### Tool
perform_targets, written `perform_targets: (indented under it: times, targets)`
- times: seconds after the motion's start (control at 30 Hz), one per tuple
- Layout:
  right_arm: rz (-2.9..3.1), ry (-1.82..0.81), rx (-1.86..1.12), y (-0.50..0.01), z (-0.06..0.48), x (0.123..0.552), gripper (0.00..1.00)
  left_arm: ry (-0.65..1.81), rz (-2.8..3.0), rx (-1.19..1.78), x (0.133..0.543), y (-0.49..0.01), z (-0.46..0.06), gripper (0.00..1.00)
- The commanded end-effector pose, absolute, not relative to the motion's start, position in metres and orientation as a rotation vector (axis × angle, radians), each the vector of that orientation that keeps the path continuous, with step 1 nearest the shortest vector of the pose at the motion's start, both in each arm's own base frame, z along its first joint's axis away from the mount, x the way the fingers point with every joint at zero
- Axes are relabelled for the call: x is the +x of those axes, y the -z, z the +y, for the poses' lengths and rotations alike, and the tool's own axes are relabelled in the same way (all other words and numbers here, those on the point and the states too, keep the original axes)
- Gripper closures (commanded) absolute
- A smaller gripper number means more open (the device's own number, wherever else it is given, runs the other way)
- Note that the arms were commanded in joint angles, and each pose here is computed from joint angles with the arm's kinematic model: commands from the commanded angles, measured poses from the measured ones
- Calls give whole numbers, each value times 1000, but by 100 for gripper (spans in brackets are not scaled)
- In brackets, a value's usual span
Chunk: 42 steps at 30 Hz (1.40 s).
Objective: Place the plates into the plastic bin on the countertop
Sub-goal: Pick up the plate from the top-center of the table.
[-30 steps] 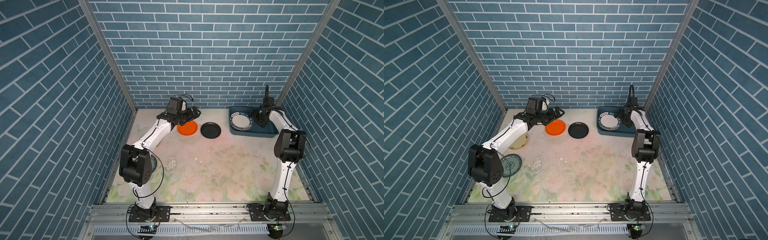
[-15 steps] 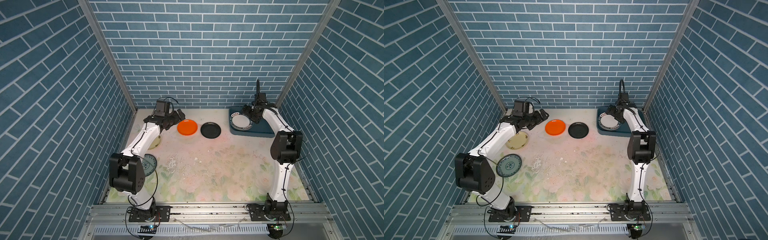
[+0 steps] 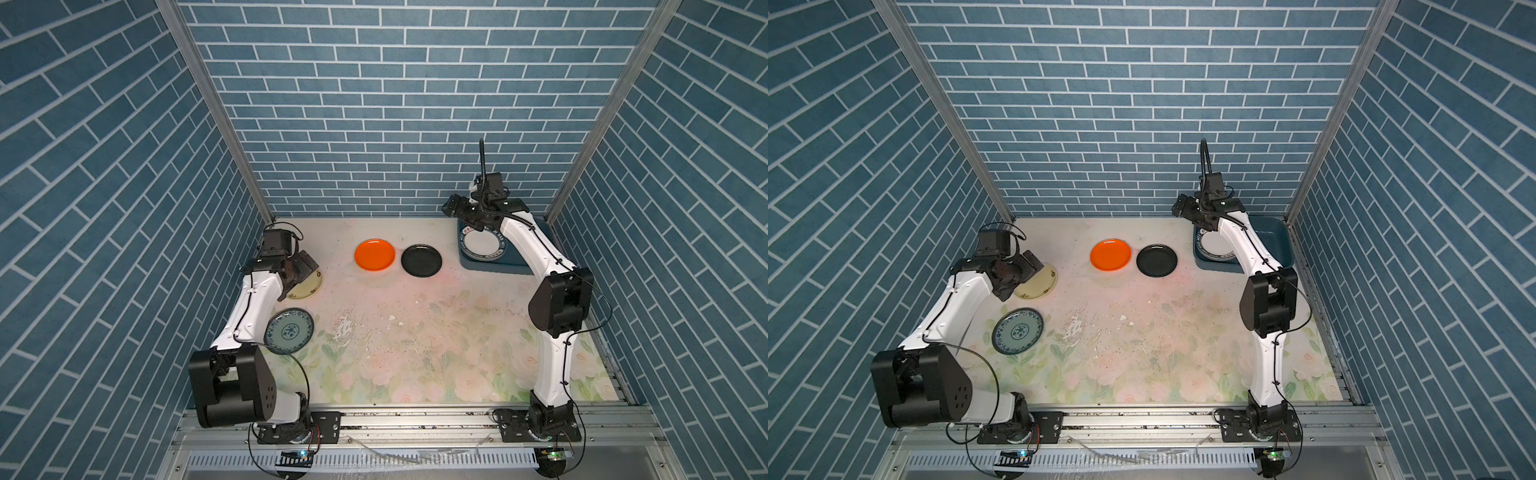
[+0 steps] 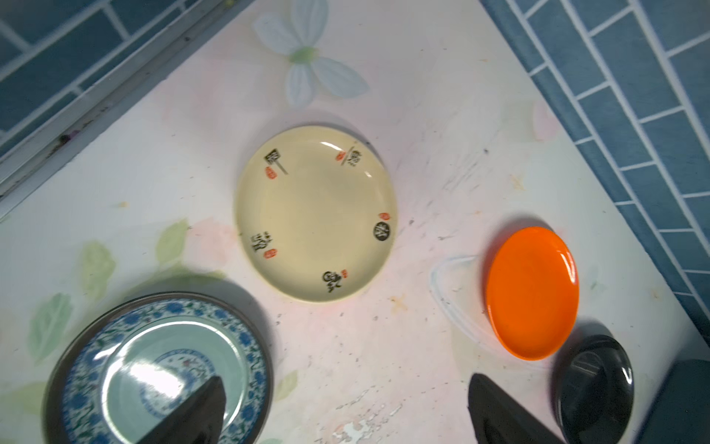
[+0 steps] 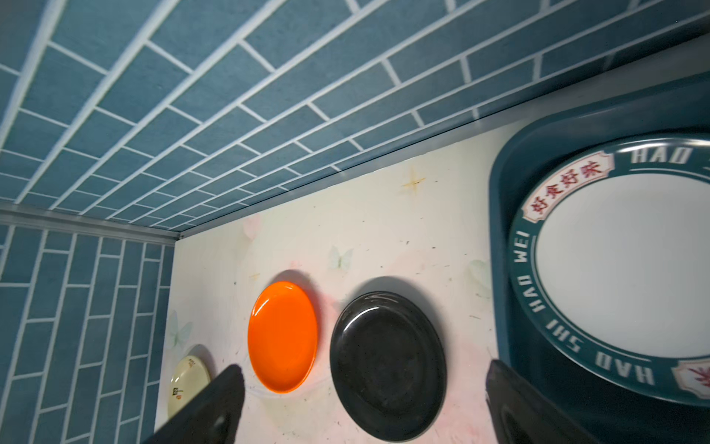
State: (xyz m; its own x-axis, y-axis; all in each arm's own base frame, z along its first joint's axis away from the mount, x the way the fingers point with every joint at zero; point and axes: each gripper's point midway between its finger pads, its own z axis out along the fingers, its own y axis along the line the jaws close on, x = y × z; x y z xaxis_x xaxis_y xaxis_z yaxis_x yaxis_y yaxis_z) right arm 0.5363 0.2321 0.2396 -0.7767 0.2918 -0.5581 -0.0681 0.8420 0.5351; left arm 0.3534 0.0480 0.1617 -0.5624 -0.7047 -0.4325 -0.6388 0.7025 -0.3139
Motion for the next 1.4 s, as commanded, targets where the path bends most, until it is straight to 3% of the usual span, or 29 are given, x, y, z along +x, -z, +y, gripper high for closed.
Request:
perform_targets:
  times: [0.0,0.23,0.67,0.97,1.17,1.37]
  targets:
    - [2377,-804,153,-236,258,526,3,111,2398,-1117,324,-147,65,0]
    - [2464,-831,199,-201,283,505,5,239,2384,-1090,321,-140,60,0]
    - [2521,-831,373,-155,268,470,13,604,2361,-889,377,-149,10,0]
    - [2542,-849,489,-121,262,452,25,872,2423,-481,426,-161,-100,0]
    - [2543,-830,546,-102,257,450,25,975,2458,-266,441,-163,-173,0]
    - [2528,-845,576,-84,260,456,26,1041,2474,-189,448,-163,-207,0]
